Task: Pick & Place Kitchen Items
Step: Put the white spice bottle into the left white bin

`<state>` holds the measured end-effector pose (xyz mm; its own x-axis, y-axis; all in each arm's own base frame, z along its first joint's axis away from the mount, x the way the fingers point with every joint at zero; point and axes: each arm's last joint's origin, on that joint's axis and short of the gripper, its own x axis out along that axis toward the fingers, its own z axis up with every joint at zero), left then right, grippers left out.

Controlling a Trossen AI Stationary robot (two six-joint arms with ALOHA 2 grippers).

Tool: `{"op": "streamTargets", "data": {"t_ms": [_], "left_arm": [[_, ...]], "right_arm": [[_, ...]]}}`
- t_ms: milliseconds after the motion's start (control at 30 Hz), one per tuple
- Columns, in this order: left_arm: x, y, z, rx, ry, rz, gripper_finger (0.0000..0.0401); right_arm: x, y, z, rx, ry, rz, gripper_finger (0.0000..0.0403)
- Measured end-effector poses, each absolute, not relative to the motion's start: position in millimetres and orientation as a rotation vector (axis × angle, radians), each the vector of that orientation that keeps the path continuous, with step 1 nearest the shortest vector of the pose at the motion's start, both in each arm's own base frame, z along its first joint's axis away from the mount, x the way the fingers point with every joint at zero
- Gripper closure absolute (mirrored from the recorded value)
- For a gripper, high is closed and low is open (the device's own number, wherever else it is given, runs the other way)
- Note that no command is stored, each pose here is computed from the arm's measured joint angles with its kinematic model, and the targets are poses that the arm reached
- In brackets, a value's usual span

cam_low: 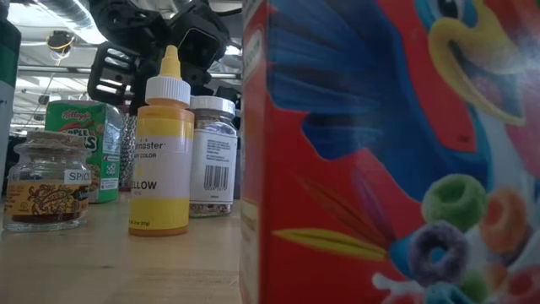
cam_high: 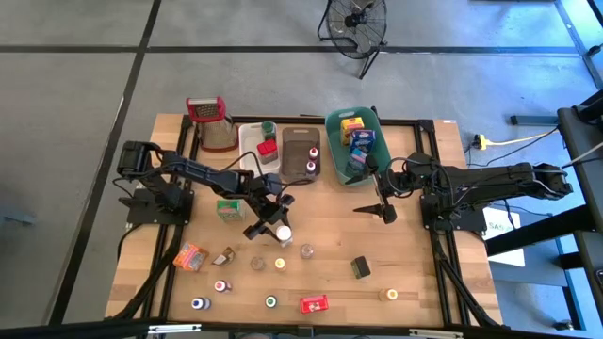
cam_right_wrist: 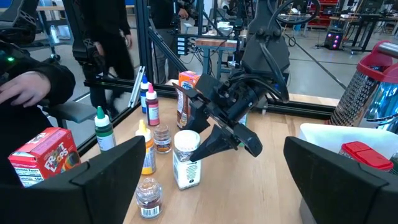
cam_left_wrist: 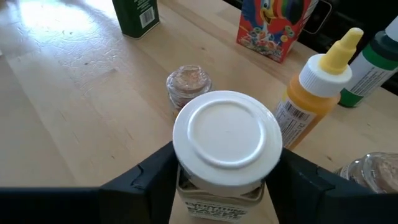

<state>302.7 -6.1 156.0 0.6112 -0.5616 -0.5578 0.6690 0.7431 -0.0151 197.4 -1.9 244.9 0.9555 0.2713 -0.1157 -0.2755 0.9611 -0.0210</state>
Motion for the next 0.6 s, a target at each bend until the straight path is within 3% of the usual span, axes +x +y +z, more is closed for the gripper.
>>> {"op": "streamTargets", "data": {"t_ms": [367, 600], "left_arm": [[301.7, -9.0, 155.7, 0.208, 0.561, -0.755, 0.0202], [294.6, -6.3, 176.1, 0.244, 0.566, -0.638, 0.0203]], "right_arm": [[197.4, -1.8, 244.9, -0.037, 0.112, 0.278, 0.0018], [197.4, -1.9, 244.7, -0.037, 0.113, 0.278, 0.0018]]}}
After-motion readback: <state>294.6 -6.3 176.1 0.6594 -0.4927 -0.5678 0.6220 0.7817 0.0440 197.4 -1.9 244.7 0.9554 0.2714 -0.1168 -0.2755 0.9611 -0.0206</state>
